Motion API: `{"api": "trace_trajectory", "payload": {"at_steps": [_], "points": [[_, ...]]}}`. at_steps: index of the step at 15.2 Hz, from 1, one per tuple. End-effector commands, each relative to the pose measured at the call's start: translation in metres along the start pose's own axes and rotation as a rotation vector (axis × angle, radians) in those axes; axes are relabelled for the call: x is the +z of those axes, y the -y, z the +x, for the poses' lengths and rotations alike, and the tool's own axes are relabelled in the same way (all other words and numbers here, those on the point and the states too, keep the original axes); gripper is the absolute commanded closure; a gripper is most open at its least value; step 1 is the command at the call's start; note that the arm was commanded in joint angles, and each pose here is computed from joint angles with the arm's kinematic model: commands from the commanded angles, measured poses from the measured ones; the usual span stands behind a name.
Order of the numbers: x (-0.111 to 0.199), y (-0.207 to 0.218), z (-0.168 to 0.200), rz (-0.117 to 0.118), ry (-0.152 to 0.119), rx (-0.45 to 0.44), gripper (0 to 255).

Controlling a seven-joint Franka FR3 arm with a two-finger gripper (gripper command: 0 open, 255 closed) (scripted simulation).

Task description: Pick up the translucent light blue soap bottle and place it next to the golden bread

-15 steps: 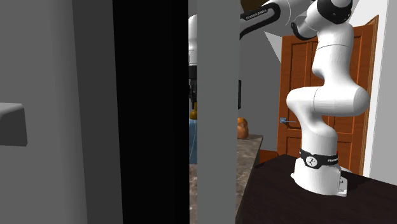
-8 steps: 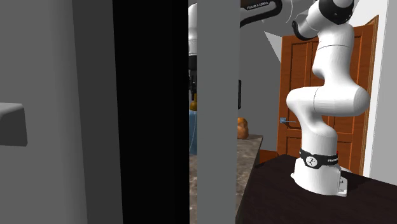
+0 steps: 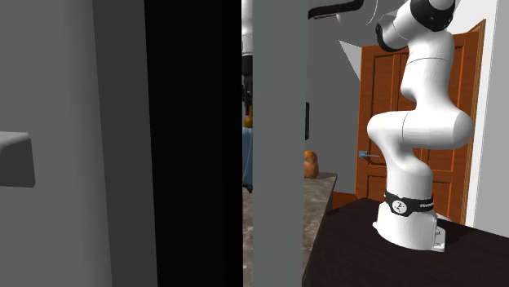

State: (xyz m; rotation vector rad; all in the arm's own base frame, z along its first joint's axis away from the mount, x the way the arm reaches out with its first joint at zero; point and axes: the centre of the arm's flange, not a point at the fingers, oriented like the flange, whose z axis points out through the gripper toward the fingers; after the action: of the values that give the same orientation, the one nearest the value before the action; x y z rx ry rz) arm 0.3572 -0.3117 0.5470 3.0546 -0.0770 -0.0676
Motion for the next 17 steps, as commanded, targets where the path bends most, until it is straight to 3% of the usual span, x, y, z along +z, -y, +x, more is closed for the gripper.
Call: {"api": "trace_trajectory", "payload": {"at_steps": [1, 17], "points": [[-0.009, -0.001, -0.001, 0.000, 0.000, 0.000, 255], [-0.093, -0.009, -0.004, 0.000, 0.000, 0.000, 255]]}}
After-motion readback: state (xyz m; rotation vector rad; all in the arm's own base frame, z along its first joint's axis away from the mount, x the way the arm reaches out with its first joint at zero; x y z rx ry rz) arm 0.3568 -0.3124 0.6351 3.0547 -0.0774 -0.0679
